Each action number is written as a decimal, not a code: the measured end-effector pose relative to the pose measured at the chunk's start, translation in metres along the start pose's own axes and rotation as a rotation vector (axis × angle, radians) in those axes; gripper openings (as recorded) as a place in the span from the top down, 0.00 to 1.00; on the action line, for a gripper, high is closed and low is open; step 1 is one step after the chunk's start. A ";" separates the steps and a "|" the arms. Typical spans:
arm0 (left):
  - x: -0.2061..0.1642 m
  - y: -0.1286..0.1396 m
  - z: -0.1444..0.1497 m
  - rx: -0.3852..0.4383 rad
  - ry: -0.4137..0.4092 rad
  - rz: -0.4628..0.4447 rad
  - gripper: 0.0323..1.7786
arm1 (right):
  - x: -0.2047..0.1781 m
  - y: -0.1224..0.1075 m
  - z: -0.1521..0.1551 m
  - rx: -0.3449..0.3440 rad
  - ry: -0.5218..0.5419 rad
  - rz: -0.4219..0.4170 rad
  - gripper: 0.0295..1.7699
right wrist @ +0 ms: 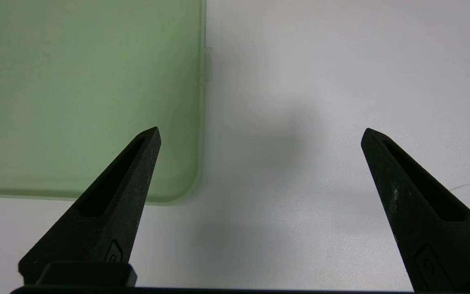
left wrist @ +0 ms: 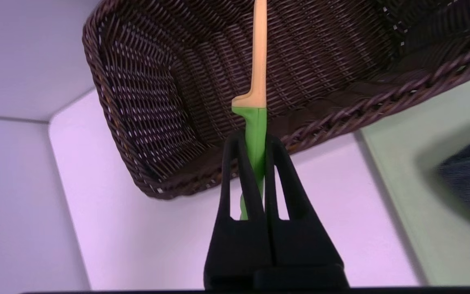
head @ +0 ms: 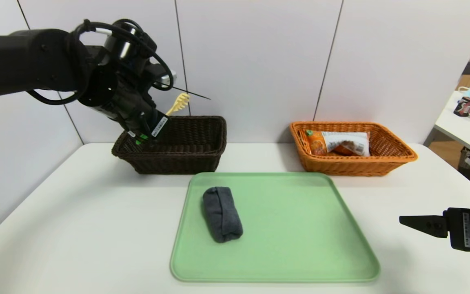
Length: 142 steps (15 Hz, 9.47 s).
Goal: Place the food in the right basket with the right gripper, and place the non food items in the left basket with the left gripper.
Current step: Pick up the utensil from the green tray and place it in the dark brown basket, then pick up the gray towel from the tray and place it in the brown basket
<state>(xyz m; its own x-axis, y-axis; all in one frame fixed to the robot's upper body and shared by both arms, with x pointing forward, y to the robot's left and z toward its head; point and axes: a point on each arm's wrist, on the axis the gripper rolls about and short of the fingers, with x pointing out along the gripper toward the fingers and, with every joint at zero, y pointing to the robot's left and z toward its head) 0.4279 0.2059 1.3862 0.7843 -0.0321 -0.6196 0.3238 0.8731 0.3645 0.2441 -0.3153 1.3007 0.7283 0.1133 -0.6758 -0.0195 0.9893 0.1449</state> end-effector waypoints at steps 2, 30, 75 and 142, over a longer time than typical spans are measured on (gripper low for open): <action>0.021 -0.001 0.002 0.084 -0.015 0.013 0.99 | 0.000 0.000 -0.001 0.001 0.002 -0.003 0.04; 0.123 0.069 -0.023 0.597 -0.158 -0.155 0.38 | -0.001 -0.003 -0.008 0.024 0.009 -0.018 0.04; 0.018 -0.205 -0.058 -0.654 0.185 -0.050 0.05 | -0.006 0.000 -0.008 0.017 -0.009 0.006 0.04; 0.129 0.037 -0.015 0.698 -0.310 -0.103 0.73 | -0.016 -0.006 -0.023 0.037 -0.029 -0.020 0.04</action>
<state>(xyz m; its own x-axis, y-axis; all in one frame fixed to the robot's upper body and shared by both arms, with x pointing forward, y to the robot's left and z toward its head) 0.5331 0.2412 1.3098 0.8113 -0.3210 -0.4887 0.5812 0.3520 0.7337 0.2168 -0.3211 1.2946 0.7482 0.0904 -0.6573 0.0201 0.9871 0.1587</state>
